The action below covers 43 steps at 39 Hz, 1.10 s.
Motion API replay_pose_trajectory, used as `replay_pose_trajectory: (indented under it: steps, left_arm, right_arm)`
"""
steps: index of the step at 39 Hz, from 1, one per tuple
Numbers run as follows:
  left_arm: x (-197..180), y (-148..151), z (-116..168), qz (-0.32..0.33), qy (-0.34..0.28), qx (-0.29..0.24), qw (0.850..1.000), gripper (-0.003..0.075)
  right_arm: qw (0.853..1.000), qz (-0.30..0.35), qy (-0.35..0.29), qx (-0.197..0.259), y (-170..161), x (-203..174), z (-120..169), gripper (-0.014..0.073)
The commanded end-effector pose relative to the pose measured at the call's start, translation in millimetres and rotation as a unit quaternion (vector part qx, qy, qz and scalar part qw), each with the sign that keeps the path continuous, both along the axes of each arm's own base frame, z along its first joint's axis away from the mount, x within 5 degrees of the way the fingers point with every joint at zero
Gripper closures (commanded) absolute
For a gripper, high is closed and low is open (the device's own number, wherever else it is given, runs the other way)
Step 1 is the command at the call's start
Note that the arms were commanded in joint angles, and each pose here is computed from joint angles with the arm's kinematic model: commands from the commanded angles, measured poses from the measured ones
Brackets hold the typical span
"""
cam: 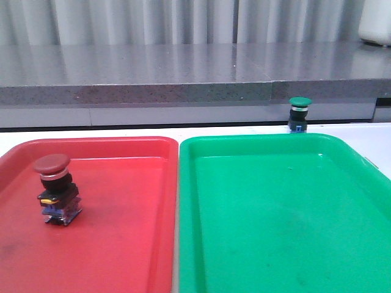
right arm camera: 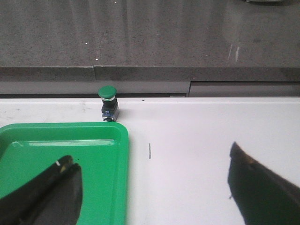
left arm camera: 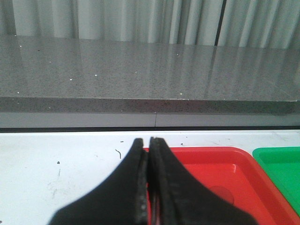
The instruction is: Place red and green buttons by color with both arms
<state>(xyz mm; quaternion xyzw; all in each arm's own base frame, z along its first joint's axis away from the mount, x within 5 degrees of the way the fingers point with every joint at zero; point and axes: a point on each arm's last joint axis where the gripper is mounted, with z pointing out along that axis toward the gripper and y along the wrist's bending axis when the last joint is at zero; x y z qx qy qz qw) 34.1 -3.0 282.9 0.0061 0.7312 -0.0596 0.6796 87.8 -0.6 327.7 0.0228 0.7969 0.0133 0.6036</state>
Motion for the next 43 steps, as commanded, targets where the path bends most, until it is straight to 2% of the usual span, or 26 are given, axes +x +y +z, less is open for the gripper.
replay_pose_trajectory:
  steps: [1, 7, 11, 21, 27, 38, 43]
  left_arm:
    - [-1.2, -0.2, 15.6, -0.001, -0.049, -0.013, 0.999, 0.074]
    - [-1.2, -0.2, 15.6, -0.001, -0.049, -0.013, 0.999, 0.074]
    - [-1.2, -0.2, 15.6, -0.001, -0.049, -0.013, 0.999, 0.074]
    - [-1.2, -0.2, 15.6, -0.001, -0.049, -0.013, 0.999, 0.074]
    - [-1.2, -0.2, 15.6, -0.001, -0.049, -0.013, 0.999, 0.074]
    - [-1.2, -0.2, 15.6, -0.001, -0.049, -0.013, 0.999, 0.074]
    - [-1.2, -0.2, 15.6, -0.001, -0.049, -0.013, 0.999, 0.074]
  right_arm:
    - [0.999, 0.0, -0.053, -0.004, -0.2, 2.8, 17.3, -0.0049]
    - [0.997, -0.002, -0.078, -0.004, -0.5, 6.1, 21.9, -0.0049]
    - [0.997, -0.003, -0.072, -0.004, -1.2, 22.9, 22.6, -0.0048]
    - [1.0, -0.004, 0.025, -0.002, -3.9, 118.4, 16.4, -0.0048]
    - [0.999, 0.008, 0.053, -0.002, 1.2, 171.8, 10.2, -0.0048]
    - [0.992, 0.08, 0.101, -0.009, 51.2, 255.5, -10.0, -0.0048]
    - [0.987, 0.079, 0.141, 0.008, 60.7, 289.0, -22.0, -0.0048]
